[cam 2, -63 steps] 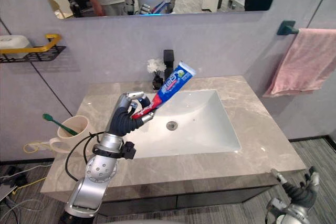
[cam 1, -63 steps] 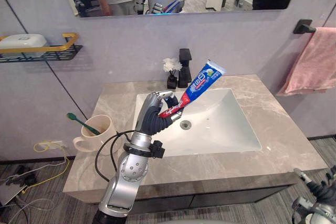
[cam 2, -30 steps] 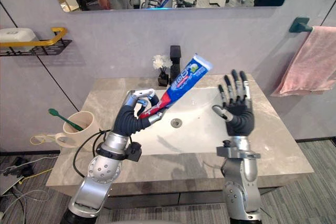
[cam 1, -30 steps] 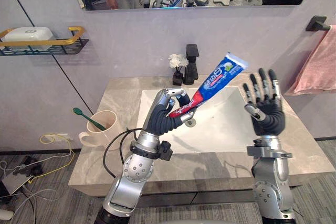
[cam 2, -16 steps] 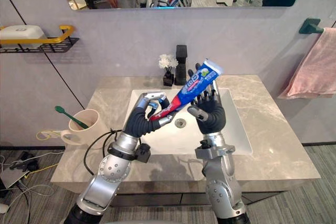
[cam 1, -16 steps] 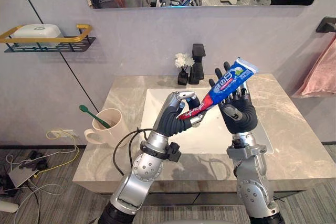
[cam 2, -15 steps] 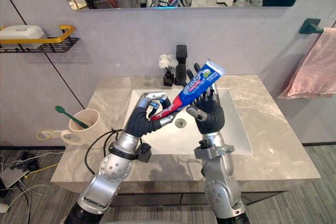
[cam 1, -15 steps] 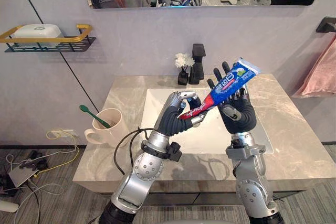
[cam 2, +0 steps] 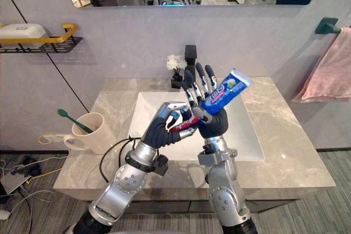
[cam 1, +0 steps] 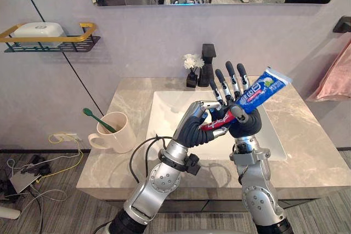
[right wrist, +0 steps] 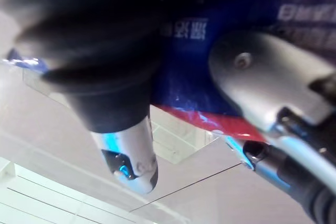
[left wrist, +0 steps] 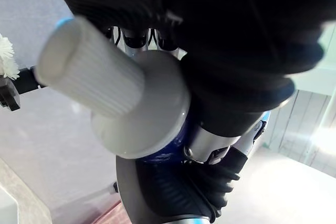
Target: Organize washtable
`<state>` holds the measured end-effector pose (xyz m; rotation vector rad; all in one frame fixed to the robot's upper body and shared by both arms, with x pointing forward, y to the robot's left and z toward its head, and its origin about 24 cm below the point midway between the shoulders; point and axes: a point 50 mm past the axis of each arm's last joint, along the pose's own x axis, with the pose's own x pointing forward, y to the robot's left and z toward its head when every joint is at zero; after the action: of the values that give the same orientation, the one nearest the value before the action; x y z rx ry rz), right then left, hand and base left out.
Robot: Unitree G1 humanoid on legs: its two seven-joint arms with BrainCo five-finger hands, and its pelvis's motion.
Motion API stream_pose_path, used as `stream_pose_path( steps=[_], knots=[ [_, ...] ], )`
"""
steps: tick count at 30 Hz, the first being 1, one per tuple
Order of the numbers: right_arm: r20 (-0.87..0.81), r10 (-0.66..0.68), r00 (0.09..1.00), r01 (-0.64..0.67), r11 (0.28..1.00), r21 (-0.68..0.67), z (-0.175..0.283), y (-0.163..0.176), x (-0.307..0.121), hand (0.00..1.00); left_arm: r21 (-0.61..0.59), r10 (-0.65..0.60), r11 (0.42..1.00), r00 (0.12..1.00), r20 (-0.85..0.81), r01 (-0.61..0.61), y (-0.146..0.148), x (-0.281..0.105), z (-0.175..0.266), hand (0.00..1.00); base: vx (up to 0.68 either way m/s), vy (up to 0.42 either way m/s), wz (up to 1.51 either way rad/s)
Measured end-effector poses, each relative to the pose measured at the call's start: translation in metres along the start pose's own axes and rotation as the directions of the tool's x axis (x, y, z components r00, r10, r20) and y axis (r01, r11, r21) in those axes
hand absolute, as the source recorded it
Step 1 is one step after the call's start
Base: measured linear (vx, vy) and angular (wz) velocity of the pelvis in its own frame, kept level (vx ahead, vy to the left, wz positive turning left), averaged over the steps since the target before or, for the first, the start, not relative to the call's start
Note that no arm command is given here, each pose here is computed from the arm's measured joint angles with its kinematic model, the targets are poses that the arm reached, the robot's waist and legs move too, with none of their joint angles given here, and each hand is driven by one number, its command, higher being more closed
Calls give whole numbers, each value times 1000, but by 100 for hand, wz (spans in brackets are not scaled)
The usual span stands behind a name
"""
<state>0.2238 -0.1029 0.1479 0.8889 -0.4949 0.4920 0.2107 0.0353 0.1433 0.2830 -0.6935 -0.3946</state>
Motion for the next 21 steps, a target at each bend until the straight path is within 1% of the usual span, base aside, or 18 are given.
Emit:
stream_pose_path(
  steps=[13,14,21],
  knots=[
    [-12,-35,999,35,999,17,-4,-6,-1,100,-6,-8,1000,1000,-21,8,-6,-2,-8,100,-12,-1,0],
    [-12,-35,999,35,999,17,-4,-6,-1,100,-5,-6,1000,1000,-21,6,-6,-2,-8,0,0,0,0],
    [-5,-27,1000,27,1000,14,-2,-5,1,100,5,13,1000,1000,-18,-13,-1,-2,-9,0,0,0,0]
  ],
)
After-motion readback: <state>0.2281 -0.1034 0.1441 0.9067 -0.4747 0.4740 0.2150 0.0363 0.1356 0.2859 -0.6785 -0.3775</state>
